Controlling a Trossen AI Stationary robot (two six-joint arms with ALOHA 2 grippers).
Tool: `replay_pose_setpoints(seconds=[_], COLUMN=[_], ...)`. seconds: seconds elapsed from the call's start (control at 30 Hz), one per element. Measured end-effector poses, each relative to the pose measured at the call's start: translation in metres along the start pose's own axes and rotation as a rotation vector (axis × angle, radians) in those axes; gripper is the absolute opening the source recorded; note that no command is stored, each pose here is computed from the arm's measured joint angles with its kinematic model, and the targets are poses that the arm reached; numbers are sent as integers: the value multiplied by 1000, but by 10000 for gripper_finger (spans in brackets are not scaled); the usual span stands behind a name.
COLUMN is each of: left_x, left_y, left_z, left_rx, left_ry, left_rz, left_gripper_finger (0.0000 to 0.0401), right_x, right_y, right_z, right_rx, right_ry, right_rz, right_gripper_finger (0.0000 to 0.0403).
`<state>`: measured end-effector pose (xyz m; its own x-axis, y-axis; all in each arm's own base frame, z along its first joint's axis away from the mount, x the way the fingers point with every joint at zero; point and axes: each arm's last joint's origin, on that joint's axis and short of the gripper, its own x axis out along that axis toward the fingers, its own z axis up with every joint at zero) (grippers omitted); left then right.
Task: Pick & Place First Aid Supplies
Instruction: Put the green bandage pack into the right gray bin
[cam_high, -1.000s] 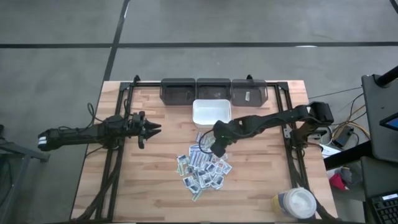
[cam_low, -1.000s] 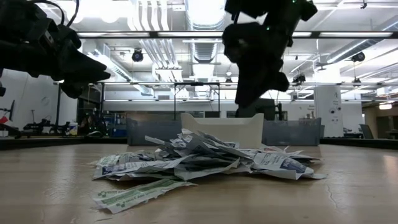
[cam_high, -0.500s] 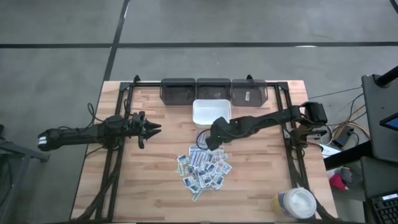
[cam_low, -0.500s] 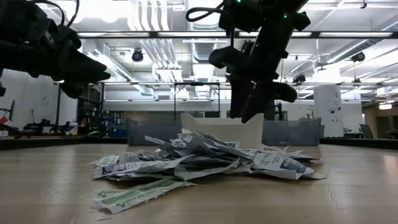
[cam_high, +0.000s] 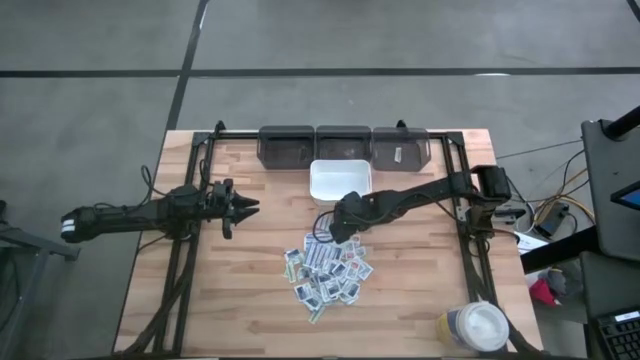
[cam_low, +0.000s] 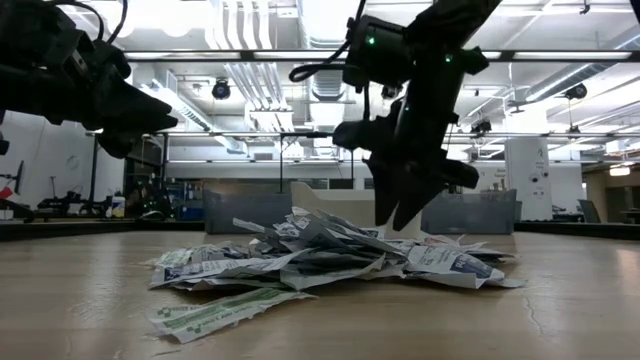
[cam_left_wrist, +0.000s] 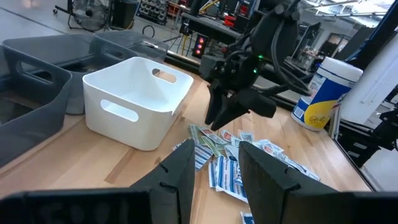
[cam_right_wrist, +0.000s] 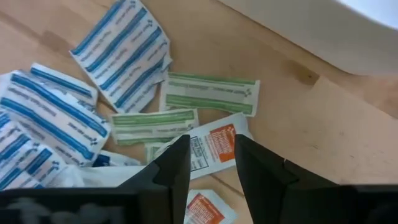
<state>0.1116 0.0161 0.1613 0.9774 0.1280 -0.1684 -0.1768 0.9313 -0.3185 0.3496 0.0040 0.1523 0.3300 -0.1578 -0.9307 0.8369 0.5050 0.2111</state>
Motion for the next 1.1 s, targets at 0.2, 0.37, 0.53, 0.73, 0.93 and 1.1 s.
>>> replay_pose_setpoints(seconds=[0.2, 0.37, 0.53, 0.73, 0.93, 1.1], left_x=[0, 0, 0, 0, 0, 0], left_y=[0, 0, 0, 0, 0, 0], left_z=[0, 0, 0, -1, -1, -1], left_rx=[0, 0, 0, 0, 0, 0], left_ry=[0, 0, 2, 9, 14, 14], left_rz=[0, 0, 0, 2, 4, 4], left_gripper_finger=[119, 119, 119, 119, 119, 119], right_x=[0, 10, 19, 23, 26, 28], right_y=[8, 11, 9, 8, 7, 5], right_z=[6, 7, 7, 6, 5, 3], right_rx=[-27, -42, -42, -42, -39, 0], right_ry=[-75, -85, -72, -65, -58, -38], right_rz=[76, 96, 75, 68, 56, 48], right_gripper_finger=[120, 117, 110, 112, 118, 115])
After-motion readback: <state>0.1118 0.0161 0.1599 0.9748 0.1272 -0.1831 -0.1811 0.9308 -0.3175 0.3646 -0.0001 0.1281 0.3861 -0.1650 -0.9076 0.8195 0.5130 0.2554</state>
